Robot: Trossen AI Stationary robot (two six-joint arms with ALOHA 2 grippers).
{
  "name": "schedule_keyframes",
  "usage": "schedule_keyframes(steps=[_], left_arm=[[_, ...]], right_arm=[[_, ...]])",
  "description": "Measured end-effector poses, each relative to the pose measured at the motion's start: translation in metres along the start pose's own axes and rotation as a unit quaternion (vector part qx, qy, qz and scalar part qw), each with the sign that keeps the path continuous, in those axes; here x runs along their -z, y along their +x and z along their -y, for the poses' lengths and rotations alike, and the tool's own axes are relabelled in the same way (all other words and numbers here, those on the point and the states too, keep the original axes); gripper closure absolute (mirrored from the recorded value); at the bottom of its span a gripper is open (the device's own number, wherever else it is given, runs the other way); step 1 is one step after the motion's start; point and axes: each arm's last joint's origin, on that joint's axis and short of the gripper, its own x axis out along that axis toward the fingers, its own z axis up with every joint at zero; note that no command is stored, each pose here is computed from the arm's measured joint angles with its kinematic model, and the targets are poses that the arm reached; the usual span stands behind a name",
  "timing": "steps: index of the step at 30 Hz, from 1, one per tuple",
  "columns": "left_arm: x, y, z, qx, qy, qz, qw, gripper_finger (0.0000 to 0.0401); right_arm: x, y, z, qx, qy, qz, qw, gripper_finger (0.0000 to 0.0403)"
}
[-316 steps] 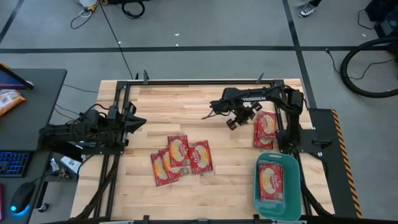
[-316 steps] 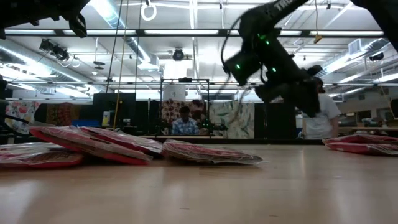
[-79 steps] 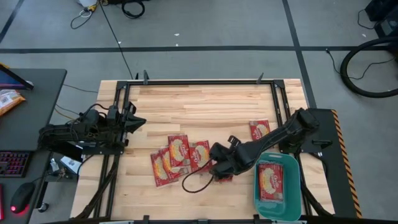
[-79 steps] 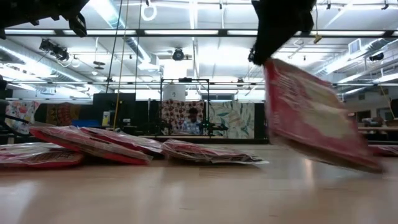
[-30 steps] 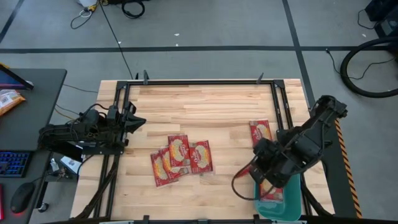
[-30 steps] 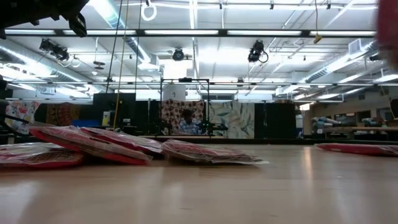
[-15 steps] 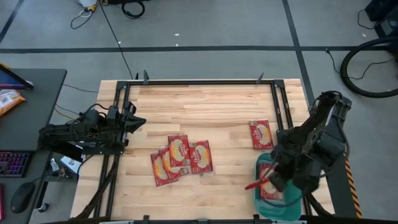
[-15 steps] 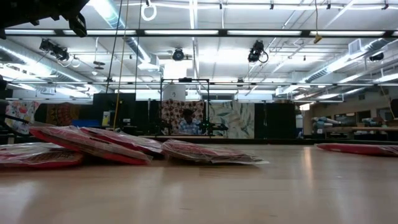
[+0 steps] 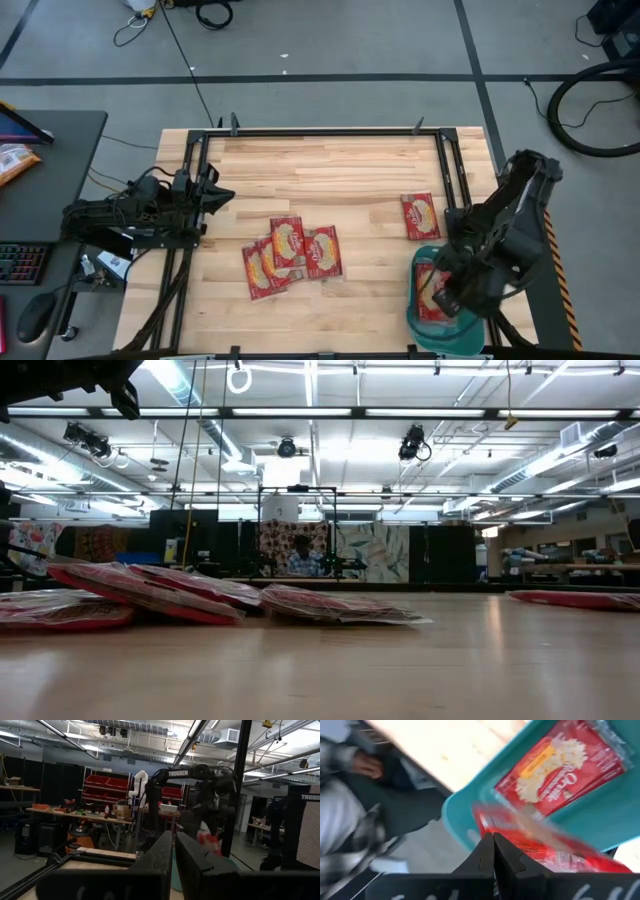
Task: Sort popcorn bags into baskets
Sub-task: Put the red popcorn into the green bin
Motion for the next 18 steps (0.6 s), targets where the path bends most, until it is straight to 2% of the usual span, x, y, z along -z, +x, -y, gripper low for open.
schedule_keyframes(steps=[5,10,18], left_arm=[[0.0,0.0,0.0,0.0,0.0,0.0,1.0,0.0374],[0.0,0.0,0.0,0.0,0.0,0.0,1.0,0.0374],[0.0,0.0,0.0,0.0,0.0,0.0,1.0,0.0374]], right_arm=[[-0.005,0.04,-0.003,0.05,0.009,-0.039,0.998,0.0399],[-0.014,0.073,-0.005,0.069,0.028,-0.064,0.995,0.0391],[-0.038,0.085,-0.01,0.061,0.066,-0.018,0.996,0.0389]])
